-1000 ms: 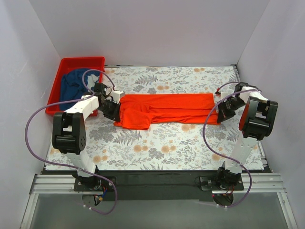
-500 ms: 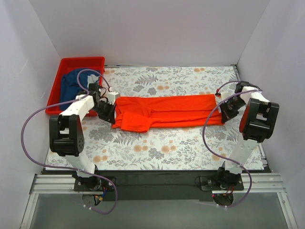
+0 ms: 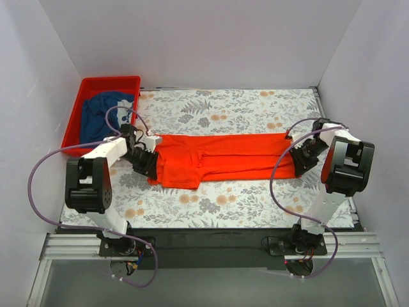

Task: Fold and stack the t-shirts
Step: Fold the tshirt

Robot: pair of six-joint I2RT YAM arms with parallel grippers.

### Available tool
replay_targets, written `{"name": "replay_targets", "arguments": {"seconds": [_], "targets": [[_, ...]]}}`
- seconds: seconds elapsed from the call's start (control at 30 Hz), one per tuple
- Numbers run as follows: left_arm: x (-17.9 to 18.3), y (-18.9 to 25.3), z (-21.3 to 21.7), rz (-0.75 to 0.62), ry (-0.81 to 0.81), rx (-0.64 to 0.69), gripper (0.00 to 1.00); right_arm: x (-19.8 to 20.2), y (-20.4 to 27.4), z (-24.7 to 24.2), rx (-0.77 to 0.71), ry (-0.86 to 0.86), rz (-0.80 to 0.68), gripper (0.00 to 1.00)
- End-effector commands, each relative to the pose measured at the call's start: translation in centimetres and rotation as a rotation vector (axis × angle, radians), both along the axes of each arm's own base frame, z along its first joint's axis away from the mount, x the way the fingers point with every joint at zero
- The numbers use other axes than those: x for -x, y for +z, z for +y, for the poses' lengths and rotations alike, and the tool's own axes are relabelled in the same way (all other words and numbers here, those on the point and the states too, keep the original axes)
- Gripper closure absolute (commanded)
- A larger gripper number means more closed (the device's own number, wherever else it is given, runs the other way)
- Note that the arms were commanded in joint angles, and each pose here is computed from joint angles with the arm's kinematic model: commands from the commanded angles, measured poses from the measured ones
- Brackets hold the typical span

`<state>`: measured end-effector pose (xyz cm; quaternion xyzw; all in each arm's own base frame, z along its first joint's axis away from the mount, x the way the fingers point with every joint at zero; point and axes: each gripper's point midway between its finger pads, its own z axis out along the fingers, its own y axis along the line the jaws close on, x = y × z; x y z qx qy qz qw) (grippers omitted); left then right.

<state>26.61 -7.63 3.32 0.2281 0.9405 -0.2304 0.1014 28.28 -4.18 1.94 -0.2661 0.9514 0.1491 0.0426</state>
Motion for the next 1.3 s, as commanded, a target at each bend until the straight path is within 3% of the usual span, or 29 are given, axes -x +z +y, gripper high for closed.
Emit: {"name": "replay_targets", "arguments": {"seconds": [0.0,0.17,0.3,0.43,0.47,0.53,0.7,0.83,0.93,1.27], "targets": [[-1.4,5.3,-1.3,-0.228,-0.041,0.094,0.64,-1.0,2.4,-0.5,0.038,0.017,-0.098,0.60],[-0.7,8.8,-1.5,-0.375,-0.088,0.077,0.59,-2.0,6.0,0.4,0.002,-0.034,-0.185,0.57],[2.0,7.0,-1.8,-0.320,-0.116,0.042,0.59,-2.1,9.5,3.7,-0.130,-0.061,-0.264,0.57],[5.0,4.7,-3.5,-0.196,-0.102,0.073,0.59,-0.8,10.4,9.1,-0.264,-0.029,-0.242,0.59],[5.4,4.3,-3.9,-0.184,-0.118,0.081,0.55,-0.4,10.5,11.1,-0.295,0.009,-0.233,0.59],[6.0,2.8,-4.1,-0.162,-0.124,0.018,0.54,0.1,10.3,14.5,-0.355,0.038,-0.208,0.59],[5.1,1.5,-4.5,-0.142,-0.108,-0.017,0.54,1.0,9.4,20.2,-0.431,0.101,-0.205,0.60],[4.5,-0.2,-4.0,-0.132,-0.073,-0.057,0.54,2.2,9.1,25.4,-0.482,0.147,-0.234,0.43],[4.1,-1.0,-3.7,-0.140,-0.051,-0.080,0.57,3.1,8.9,28.4,-0.520,0.191,-0.267,0.42],[2.4,-1.5,-4.3,-0.154,-0.037,-0.067,0.60,4.3,6.9,30.8,-0.484,0.245,-0.254,0.42]]}}
